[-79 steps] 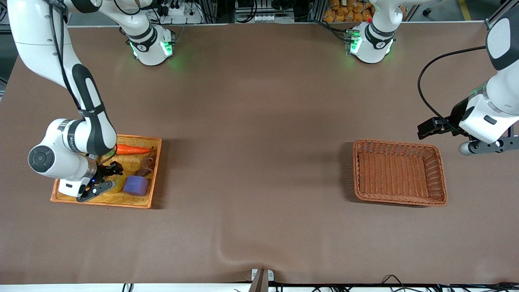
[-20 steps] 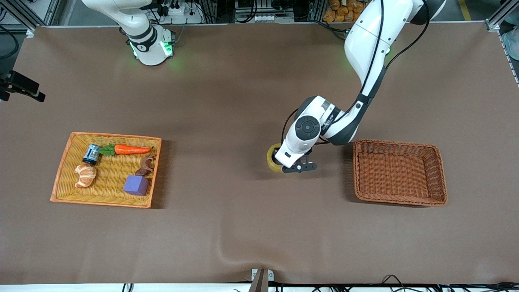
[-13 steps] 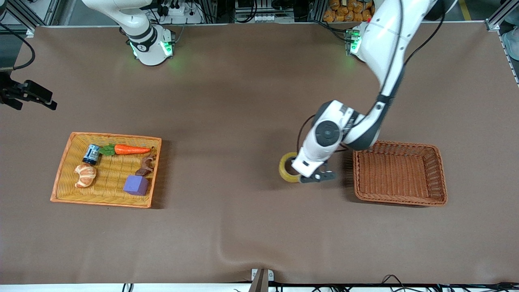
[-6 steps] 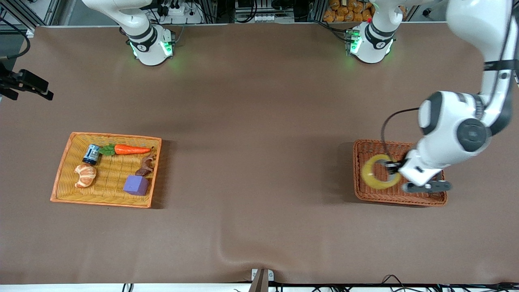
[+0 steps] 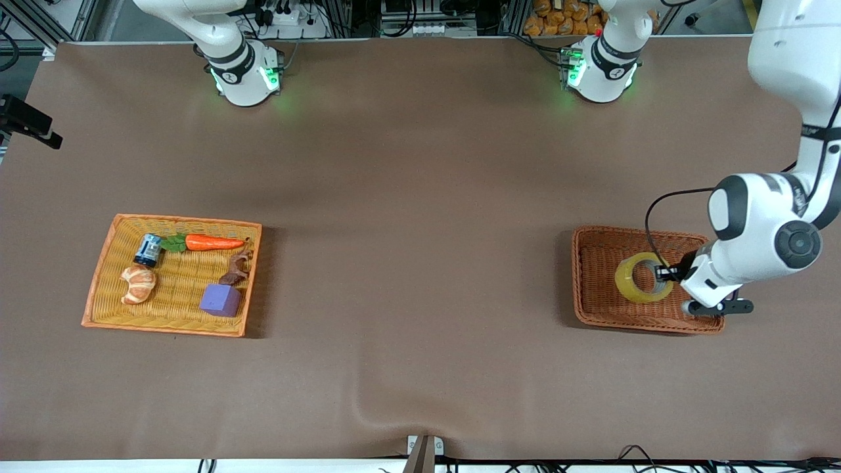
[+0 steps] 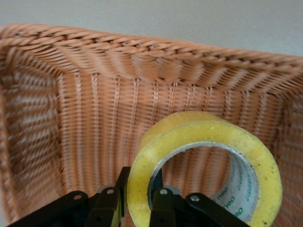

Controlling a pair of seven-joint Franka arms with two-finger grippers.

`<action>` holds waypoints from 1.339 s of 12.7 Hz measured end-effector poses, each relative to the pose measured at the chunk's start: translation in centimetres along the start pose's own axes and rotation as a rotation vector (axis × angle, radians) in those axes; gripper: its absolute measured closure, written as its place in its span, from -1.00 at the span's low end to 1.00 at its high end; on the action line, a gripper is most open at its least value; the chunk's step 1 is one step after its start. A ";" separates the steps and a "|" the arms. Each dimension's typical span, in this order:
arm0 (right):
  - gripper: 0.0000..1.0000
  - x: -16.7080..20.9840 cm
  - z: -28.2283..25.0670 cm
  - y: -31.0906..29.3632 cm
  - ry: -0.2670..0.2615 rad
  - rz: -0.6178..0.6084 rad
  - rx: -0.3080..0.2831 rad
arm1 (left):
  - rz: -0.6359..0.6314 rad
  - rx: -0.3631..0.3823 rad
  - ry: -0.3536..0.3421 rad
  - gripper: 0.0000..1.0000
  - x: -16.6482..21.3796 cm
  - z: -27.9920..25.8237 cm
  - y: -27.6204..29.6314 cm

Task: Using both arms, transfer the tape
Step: 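Open the left gripper and raise it away from the basket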

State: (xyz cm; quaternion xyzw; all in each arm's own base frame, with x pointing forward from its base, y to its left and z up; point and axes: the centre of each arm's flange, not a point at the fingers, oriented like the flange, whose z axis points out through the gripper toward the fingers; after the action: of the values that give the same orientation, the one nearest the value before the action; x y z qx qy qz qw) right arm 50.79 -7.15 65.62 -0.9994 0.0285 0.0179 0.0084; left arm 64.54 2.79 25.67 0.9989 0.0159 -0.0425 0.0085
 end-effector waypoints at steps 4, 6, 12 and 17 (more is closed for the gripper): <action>-1.00 0.1 0.4 0.0 -0.018 0.001 0.000 | 0.018 0.036 0.108 -0.46 2.2 -4.5 -0.5; -1.00 0.2 0.5 -0.2 -0.019 -0.002 -0.001 | 0.018 0.050 0.156 -0.91 2.7 -11.2 -0.4; -1.00 0.2 0.6 -0.4 -0.021 -0.005 -0.003 | 0.061 0.082 0.180 -1.00 -5.1 -32.6 5.9; -1.00 0.2 0.6 -0.2 -0.020 -0.004 -0.007 | -0.011 0.052 0.132 -1.00 -11.2 -37.5 8.1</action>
State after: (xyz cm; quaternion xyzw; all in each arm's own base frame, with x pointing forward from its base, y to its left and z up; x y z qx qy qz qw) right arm 51.02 -6.91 65.04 -0.9992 0.0265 0.0278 0.0053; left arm 56.83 -4.93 64.14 0.9994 0.0207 0.0228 -0.0186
